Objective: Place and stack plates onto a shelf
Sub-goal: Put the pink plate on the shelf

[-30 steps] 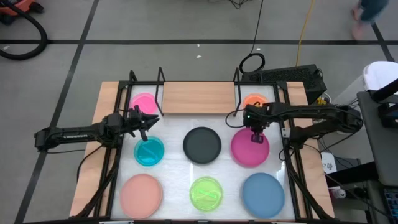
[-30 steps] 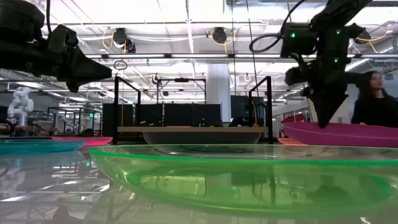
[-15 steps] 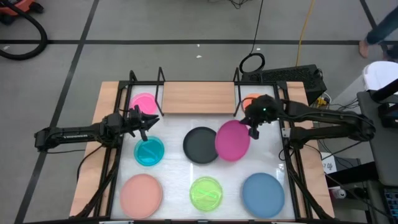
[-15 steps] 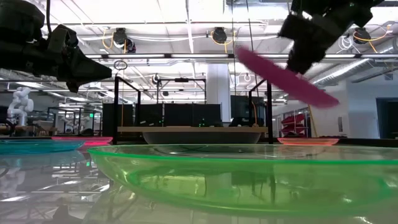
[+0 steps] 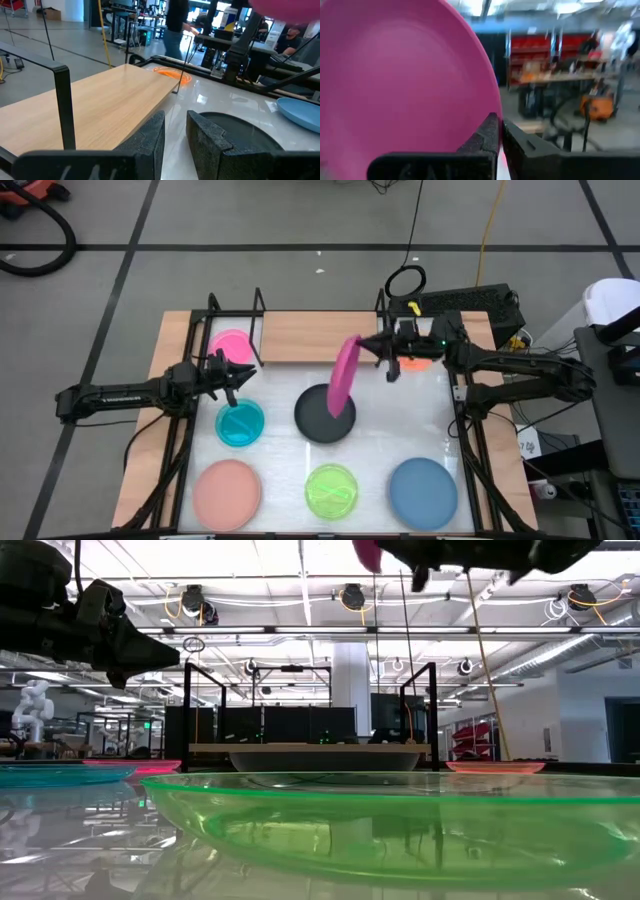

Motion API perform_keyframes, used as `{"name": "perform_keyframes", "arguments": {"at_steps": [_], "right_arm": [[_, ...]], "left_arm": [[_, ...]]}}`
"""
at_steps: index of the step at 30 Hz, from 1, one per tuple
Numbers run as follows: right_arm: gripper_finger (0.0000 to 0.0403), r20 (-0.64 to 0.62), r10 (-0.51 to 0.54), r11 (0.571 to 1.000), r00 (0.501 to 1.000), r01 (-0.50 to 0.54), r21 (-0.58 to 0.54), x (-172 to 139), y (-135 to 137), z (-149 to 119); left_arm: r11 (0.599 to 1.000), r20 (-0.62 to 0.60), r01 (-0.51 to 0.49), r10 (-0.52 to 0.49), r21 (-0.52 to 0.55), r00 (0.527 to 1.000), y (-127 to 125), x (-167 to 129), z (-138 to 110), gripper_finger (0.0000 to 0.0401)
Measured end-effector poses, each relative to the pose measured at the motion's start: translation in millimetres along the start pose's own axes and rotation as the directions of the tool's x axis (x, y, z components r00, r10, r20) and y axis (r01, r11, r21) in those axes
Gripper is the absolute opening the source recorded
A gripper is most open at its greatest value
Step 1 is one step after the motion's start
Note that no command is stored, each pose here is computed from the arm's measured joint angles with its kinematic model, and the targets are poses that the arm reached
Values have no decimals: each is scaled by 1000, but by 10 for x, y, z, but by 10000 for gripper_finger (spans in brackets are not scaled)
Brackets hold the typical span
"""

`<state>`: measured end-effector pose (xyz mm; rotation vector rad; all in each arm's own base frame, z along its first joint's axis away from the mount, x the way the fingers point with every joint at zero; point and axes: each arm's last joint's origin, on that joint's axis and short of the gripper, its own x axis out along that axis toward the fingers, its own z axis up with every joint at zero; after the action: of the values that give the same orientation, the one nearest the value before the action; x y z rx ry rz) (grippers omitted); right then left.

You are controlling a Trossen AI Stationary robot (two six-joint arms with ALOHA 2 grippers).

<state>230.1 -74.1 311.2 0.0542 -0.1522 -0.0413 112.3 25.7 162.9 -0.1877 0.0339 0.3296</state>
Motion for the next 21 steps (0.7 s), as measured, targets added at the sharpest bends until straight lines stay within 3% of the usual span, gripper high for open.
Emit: {"name": "perform_keyframes", "arguments": {"at_steps": [10, 16, 21], "right_arm": [[0, -48, -186, 976, 981, 190, 107, 606, -707, 10], [0, -190, -242, 952, 952, 271, 145, 996, -1109, -73], [0, -335, -265, 916, 904, 344, 206, 1212, -1375, -291]], "left_arm": [[1000, 0, 0, 0, 0, 1000, 0, 0, -1, 84], [1000, 0, 0, 0, 0, 1000, 0, 0, -1, 84], [1000, 0, 0, 0, 0, 1000, 0, 0, -1, 84]]}}
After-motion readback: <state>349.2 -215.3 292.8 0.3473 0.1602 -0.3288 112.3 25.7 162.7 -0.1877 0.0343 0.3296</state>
